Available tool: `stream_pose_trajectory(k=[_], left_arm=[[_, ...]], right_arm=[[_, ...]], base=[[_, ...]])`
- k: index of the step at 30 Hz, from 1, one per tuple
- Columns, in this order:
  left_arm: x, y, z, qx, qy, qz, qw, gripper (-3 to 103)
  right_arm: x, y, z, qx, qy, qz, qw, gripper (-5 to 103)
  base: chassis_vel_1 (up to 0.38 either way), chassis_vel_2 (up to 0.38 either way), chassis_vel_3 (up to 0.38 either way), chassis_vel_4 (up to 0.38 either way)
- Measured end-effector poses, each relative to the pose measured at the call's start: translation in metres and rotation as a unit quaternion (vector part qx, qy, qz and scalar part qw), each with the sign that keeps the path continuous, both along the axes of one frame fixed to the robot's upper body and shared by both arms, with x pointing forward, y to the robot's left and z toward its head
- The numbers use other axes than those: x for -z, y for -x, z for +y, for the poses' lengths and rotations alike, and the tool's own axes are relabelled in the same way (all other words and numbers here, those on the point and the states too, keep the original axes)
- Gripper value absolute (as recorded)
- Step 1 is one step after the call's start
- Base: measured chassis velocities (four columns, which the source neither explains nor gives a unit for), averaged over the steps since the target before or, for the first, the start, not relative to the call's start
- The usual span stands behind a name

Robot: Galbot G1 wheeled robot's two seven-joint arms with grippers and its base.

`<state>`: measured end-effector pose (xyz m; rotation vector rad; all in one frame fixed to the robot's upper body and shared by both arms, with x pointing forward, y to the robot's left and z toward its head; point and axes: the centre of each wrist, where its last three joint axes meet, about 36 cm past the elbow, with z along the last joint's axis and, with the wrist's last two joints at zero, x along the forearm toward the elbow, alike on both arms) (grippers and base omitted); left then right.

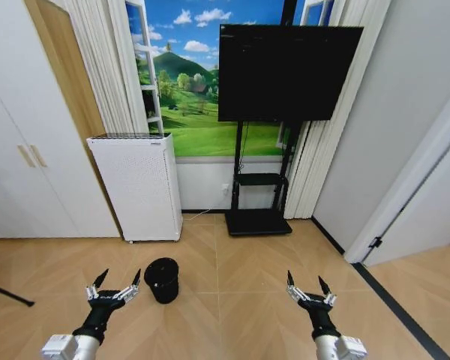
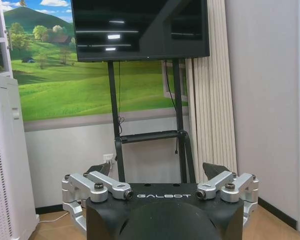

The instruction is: Pick up the trash bin and place the garbage on the floor into it.

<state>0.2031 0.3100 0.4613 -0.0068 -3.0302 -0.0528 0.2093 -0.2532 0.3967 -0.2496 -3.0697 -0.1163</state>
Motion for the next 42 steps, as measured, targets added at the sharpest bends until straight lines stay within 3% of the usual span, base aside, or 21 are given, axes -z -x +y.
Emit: stream_pose_trajectory(k=[22,42], left_arm=[[0.0,0.0,0.0,0.0,0.0,0.0,1.0,100],[0.0,0.0,0.0,0.0,0.0,0.0,1.0,100]], right_arm=[[0.0,0.0,0.0,0.0,0.0,0.0,1.0,100],[0.0,-0.0001,0.0,0.0,0.0,0.0,1.0,100]], base=[[0.304,-0.302,-0.314,0.302],[-0.009,0.014,0.02,-0.007]])
